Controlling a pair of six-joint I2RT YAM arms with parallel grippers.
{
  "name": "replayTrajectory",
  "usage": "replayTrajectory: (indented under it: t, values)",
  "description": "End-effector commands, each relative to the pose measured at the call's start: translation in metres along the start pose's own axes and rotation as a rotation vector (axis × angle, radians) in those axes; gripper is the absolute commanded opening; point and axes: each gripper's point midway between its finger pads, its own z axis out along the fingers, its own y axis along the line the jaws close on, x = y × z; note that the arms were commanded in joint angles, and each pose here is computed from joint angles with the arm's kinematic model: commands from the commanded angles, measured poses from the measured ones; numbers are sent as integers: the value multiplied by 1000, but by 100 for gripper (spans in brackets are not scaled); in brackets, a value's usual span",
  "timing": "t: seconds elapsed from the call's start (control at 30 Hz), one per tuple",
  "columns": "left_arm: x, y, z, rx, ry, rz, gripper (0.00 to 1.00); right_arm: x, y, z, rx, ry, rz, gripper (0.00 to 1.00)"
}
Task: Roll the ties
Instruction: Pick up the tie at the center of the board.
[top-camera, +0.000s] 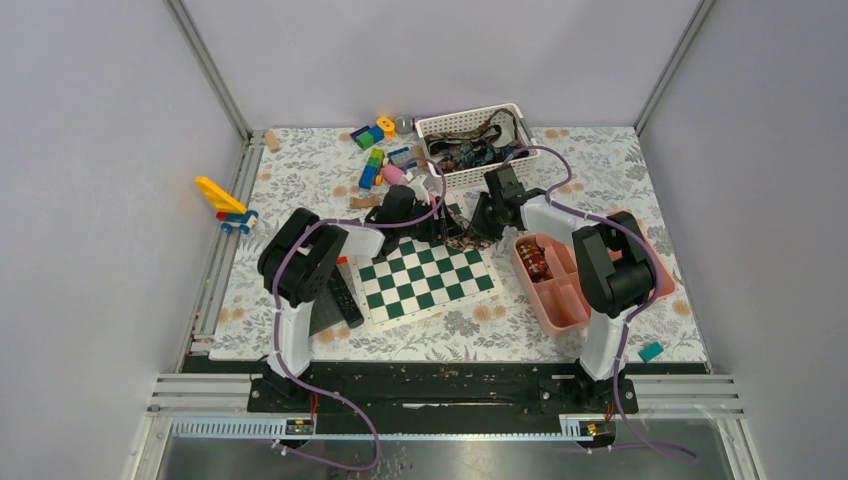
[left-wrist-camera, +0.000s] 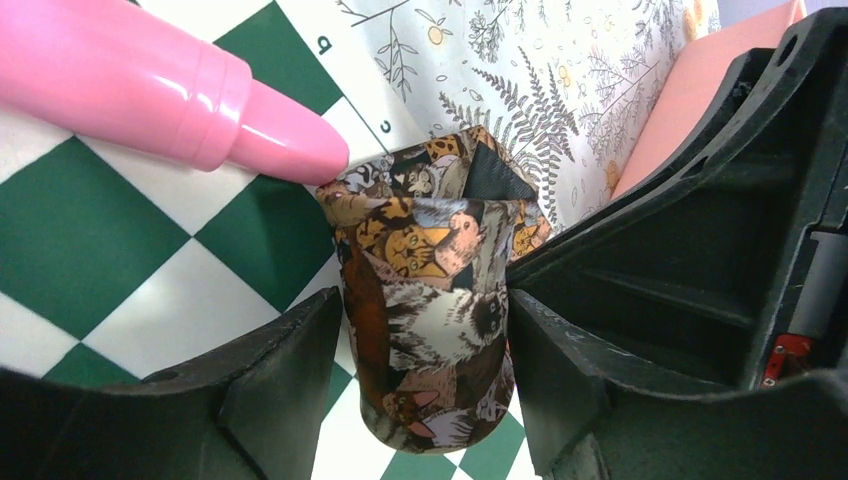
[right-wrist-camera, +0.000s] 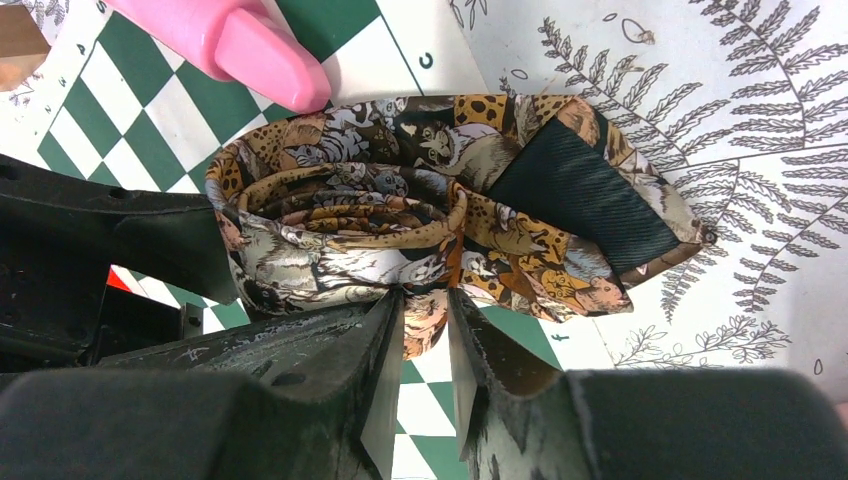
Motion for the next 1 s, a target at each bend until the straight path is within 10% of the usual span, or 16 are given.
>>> replayTrajectory:
  t: [0.0,0.57,0.97]
  values:
    - [-17,-20,7,74,-31,45,62,1,-14,-4,51,-1,1,29]
    - [-1,-17,4,66,9,51,43,-10,1,-16,-12,-41,-4,37]
    - [-34,-37,-11,26,-35,86,41,-65,19,-164,-116,-342,-26,51]
